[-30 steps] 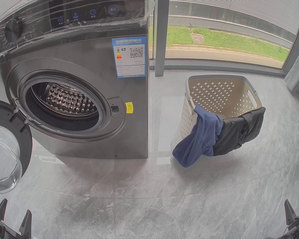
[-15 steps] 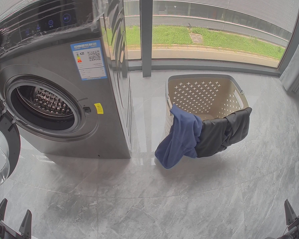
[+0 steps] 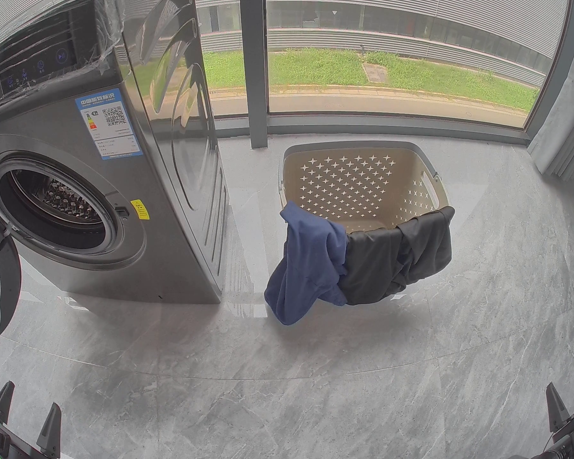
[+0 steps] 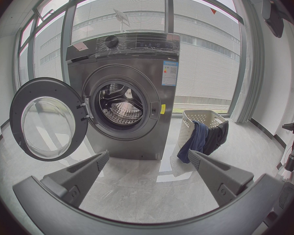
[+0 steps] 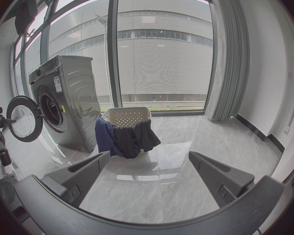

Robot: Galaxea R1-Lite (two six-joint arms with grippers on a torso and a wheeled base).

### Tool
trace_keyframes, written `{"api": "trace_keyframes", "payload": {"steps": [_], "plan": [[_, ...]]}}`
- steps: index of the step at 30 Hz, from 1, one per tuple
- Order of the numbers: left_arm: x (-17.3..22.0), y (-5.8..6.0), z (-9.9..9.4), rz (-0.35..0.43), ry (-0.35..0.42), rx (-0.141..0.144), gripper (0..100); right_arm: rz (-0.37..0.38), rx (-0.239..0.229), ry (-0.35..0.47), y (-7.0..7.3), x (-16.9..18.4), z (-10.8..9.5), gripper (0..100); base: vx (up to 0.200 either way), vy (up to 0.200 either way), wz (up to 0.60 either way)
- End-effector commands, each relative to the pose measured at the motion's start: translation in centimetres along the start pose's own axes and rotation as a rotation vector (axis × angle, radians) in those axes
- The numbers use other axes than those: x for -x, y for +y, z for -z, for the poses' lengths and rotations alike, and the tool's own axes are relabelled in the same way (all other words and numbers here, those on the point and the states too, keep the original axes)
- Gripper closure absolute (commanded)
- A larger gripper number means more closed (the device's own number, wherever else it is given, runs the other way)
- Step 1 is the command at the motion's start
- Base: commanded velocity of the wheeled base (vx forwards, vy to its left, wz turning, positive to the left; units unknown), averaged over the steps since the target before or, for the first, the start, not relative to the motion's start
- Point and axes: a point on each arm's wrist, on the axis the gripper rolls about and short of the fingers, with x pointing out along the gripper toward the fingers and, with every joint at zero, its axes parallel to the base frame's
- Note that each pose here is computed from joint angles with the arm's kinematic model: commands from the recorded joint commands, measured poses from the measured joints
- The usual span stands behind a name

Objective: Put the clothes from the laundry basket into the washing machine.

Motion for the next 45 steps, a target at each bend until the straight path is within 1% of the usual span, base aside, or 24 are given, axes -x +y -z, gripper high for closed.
{"api": "trace_keyframes", "payload": {"steps": [1,16,25,43,45], "plan": [[0.01,0.02,0.44,0.000,0.000,0.001,0,0.000,-0.001,0.020,0.00,-0.14,0.49,0,0.000,0.000,0.00],[0.01,0.02,0.44,0.000,0.000,0.002,0,-0.001,0.000,0.020,0.00,-0.14,0.49,0,0.200,0.000,0.00],[0.01,0.02,0.44,-0.001,0.000,0.001,0,-0.001,0.000,0.018,0.00,-0.13,0.49,0,0.000,0.000,0.00],[0.01,0.02,0.44,-0.001,0.000,0.002,0,-0.001,0.000,0.020,0.00,-0.14,0.49,0,0.000,-0.200,0.00],[0.01,0.02,0.44,-0.001,0.000,0.002,0,-0.001,0.000,0.018,0.00,-0.13,0.49,0,0.000,0.000,0.00]]}}
